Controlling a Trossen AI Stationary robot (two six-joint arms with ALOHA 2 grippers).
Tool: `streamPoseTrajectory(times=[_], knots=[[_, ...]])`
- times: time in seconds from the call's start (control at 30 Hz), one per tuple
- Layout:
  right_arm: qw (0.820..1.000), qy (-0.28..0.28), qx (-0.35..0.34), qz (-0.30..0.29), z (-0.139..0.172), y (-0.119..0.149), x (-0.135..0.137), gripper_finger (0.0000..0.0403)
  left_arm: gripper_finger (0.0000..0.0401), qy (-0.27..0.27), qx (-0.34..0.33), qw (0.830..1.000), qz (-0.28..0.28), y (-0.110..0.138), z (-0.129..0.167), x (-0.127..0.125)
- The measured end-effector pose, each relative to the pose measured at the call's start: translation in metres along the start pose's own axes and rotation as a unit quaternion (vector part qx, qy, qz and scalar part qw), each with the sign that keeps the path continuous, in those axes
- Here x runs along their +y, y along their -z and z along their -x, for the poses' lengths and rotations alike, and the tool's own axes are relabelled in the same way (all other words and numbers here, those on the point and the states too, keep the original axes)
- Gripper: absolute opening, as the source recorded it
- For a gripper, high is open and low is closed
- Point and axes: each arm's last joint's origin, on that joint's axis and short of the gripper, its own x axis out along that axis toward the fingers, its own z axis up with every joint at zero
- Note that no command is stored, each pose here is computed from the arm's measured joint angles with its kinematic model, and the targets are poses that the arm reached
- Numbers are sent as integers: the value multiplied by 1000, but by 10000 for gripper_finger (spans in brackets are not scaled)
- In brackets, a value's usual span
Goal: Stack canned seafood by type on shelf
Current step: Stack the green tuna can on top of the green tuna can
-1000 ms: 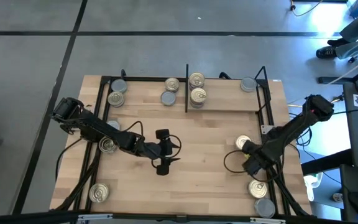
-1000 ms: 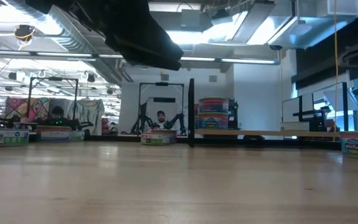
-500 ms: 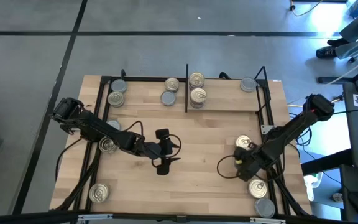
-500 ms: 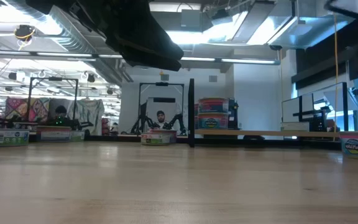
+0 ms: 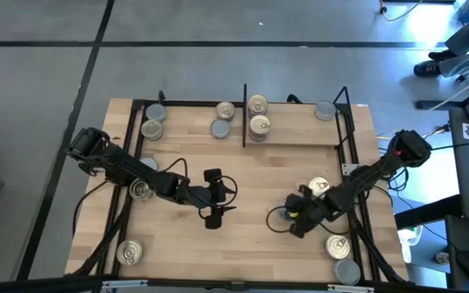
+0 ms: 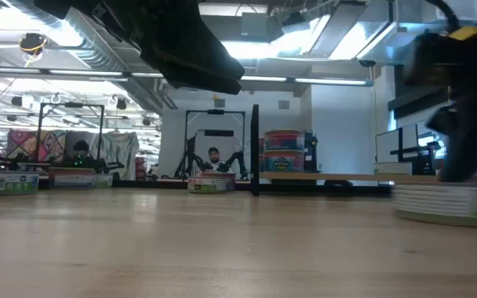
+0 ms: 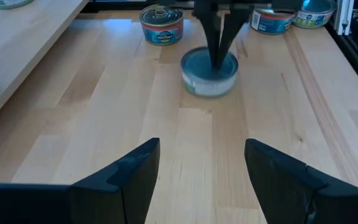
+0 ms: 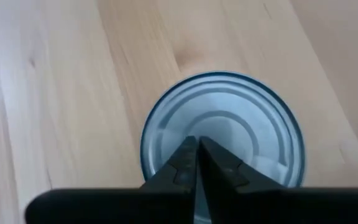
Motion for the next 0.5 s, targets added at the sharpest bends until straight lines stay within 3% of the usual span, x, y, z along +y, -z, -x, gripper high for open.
streamPoseTrajectory(times=[0.5], knots=[[992, -52, -103, 48, -30, -39, -2, 24, 233, -6, -17, 999, 48, 3, -15, 3]])
